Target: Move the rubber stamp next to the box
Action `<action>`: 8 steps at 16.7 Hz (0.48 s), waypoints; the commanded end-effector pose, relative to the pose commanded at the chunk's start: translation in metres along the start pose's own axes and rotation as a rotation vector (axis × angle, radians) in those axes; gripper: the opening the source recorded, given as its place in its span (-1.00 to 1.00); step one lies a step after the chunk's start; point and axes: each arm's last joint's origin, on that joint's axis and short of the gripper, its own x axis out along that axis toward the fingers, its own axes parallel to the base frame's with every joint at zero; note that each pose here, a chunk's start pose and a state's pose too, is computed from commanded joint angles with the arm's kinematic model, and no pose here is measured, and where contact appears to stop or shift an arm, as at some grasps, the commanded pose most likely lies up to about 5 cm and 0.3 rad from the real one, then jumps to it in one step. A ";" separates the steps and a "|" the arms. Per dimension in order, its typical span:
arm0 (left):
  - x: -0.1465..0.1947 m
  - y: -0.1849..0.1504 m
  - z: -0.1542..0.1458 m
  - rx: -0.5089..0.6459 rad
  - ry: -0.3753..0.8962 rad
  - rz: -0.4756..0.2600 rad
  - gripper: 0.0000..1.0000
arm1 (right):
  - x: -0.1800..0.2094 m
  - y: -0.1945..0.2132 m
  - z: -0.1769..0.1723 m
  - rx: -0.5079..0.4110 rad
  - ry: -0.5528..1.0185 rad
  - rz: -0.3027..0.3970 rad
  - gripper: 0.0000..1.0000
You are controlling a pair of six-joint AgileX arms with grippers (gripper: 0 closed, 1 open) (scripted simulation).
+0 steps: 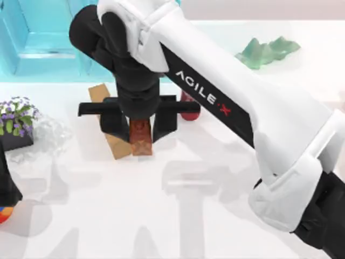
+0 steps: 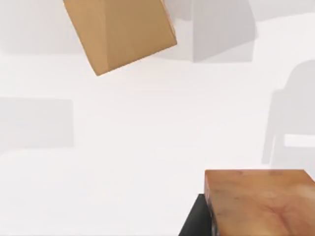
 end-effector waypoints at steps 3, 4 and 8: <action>0.000 0.000 0.000 0.000 0.000 0.000 1.00 | -0.018 -0.064 0.046 -0.006 0.026 -0.006 -1.00; 0.000 0.000 0.000 0.000 0.000 0.000 1.00 | -0.022 -0.088 0.059 -0.007 0.034 -0.007 -1.00; 0.000 0.000 0.000 0.000 0.000 0.000 1.00 | -0.033 -0.193 0.087 0.002 0.045 -0.005 -1.00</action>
